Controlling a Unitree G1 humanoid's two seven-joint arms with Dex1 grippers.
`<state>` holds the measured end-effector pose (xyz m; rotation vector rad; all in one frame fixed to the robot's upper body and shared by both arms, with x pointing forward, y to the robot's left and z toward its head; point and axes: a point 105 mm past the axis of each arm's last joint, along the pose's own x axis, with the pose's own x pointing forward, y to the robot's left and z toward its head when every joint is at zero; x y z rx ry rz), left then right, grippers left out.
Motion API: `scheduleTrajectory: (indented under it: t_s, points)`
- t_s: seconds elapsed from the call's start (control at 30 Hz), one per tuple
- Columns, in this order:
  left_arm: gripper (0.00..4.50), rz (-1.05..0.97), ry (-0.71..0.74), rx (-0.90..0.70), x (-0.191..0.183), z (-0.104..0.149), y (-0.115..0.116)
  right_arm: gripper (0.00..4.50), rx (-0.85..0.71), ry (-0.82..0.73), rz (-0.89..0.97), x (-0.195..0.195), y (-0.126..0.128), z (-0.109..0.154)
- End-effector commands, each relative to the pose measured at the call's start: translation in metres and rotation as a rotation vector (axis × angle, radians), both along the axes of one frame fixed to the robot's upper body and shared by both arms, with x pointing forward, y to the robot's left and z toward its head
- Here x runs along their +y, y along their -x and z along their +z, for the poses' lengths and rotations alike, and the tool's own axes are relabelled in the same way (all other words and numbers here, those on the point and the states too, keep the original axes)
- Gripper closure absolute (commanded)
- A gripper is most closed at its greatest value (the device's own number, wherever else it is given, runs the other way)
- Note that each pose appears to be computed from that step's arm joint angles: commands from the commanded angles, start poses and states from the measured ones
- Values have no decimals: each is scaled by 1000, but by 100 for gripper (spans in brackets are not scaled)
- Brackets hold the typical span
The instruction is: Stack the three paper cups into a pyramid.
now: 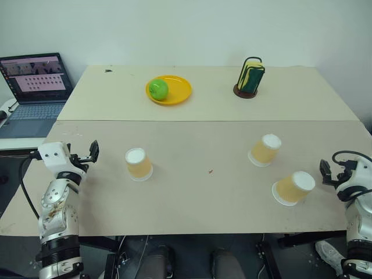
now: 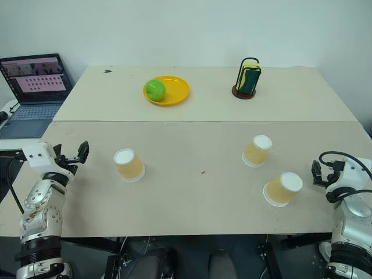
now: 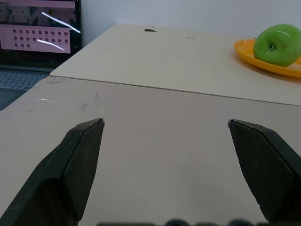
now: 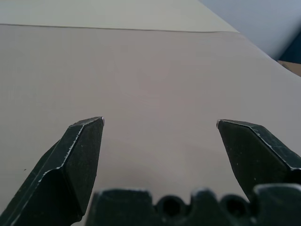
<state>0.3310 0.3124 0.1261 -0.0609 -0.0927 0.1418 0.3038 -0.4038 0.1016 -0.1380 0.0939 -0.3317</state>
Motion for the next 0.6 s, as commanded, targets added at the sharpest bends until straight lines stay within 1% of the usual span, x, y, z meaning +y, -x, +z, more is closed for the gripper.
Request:
scheduleTrajectory:
  t_s: [0.03,0.1,0.13,0.17,0.2,0.23,0.3,0.37,0.4,0.47,0.53,0.57,0.6]
  points:
    - [0,5,-40,-67,1,19,2,1,-68,36,11,1,-6,21]
    - [0,7,-22,-82,0,22,2,1,-66,38,16,2,-7,21]
    - [0,1,-18,-105,-2,29,1,1,-65,39,17,2,-8,22]
    - [0,-23,-25,-150,-9,43,2,1,-64,39,18,2,-8,22]
    - [0,-65,-21,-221,-19,65,3,1,-63,40,18,2,-8,22]
    - [0,-123,6,-301,-32,89,6,1,-62,40,18,1,-8,22]
    - [0,-216,41,-409,-52,124,13,1,-62,41,20,1,-8,22]
    - [0,-393,69,-488,-82,161,25,1,-59,41,24,3,-9,21]
    - [0,-468,77,-505,-95,171,30,1,-57,42,24,3,-9,21]
    - [0,-638,76,-512,-122,186,43,1,-57,40,23,3,-9,20]
    - [0,-728,76,-503,-135,191,51,1,-58,39,22,3,-9,20]
    - [0,-896,83,-439,-156,184,62,1,-57,38,22,4,-9,20]
    - [0,-1104,60,-338,-181,169,80,1,-56,38,23,4,-10,19]
